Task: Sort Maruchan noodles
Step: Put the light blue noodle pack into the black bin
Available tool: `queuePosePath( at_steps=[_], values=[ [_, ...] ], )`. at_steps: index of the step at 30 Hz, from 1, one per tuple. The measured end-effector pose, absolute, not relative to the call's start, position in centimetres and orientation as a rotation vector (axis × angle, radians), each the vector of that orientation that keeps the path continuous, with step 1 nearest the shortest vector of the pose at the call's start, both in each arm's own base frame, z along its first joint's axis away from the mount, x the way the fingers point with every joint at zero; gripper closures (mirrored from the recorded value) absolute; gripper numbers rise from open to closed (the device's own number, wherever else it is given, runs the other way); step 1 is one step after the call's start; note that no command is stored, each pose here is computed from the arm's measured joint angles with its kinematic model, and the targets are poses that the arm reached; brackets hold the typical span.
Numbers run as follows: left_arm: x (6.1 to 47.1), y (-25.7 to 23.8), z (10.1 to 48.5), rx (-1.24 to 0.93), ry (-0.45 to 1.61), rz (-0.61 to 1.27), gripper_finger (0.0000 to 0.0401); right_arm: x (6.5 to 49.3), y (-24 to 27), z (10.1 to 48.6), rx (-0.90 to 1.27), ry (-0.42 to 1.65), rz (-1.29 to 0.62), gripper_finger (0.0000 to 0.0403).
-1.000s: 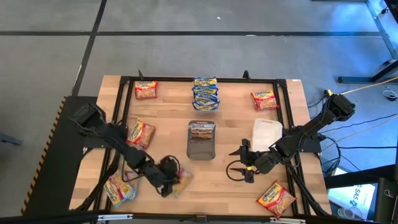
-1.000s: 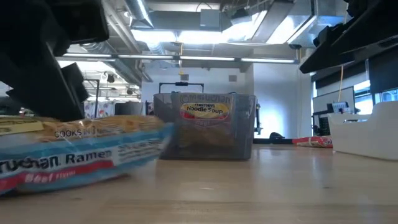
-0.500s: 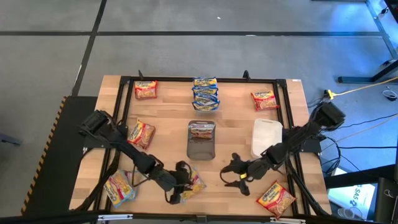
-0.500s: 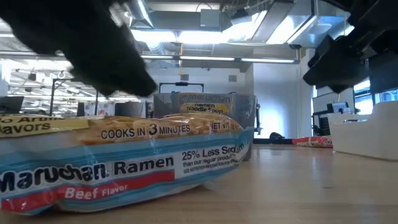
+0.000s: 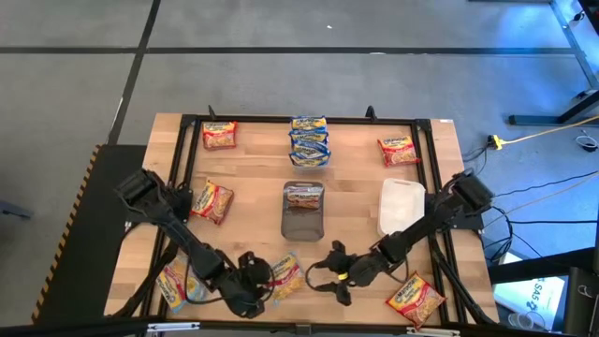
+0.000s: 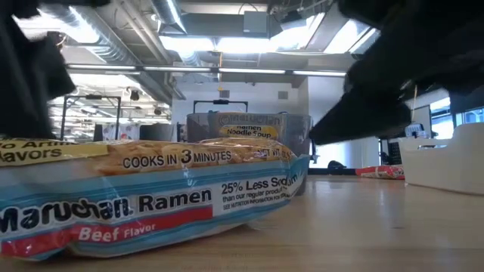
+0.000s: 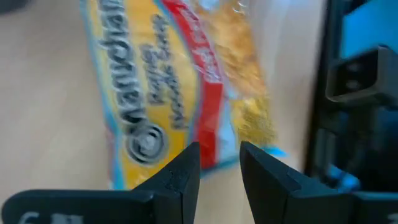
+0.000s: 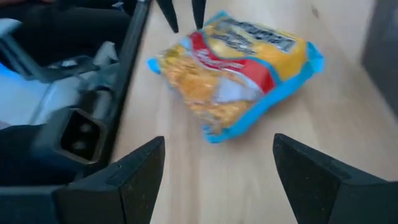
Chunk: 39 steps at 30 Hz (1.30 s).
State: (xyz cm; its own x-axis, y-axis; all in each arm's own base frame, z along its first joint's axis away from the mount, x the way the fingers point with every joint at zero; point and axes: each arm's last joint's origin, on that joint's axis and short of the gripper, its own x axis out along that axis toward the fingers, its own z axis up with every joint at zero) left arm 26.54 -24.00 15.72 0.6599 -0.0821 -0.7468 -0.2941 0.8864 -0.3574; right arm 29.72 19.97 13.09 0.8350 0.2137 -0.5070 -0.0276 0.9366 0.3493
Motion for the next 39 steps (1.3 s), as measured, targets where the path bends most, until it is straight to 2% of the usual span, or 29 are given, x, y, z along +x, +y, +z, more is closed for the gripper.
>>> queuePosePath(
  at_steps=[9,19,23,29,34,39],
  values=[
    [27.6,-23.7,14.4,-0.402,0.817,0.144,0.0293,29.8,19.5,11.9,0.314,0.633,0.096,0.0127],
    [29.8,-22.3,15.1,-0.271,0.657,0.155,0.0293,28.4,21.6,11.8,0.244,0.676,0.258,0.0127],
    [30.4,-21.9,15.5,-0.268,0.657,0.14,0.0293,27.5,21.7,12.1,0.229,0.745,0.278,0.0127],
    [28.8,-23.6,18.3,-0.335,0.66,0.1,0.0293,26.3,20.4,14.8,0.232,0.758,0.119,0.0127],
    [27.2,-24.7,17.2,-0.416,0.725,0.153,0.0293,26.8,19.6,14.8,0.277,0.698,-0.042,0.0127],
    [27.0,-25.5,14.5,-0.408,0.748,0.196,0.0293,28.5,19.1,12.8,0.373,0.684,-0.067,0.0127]
  ],
)
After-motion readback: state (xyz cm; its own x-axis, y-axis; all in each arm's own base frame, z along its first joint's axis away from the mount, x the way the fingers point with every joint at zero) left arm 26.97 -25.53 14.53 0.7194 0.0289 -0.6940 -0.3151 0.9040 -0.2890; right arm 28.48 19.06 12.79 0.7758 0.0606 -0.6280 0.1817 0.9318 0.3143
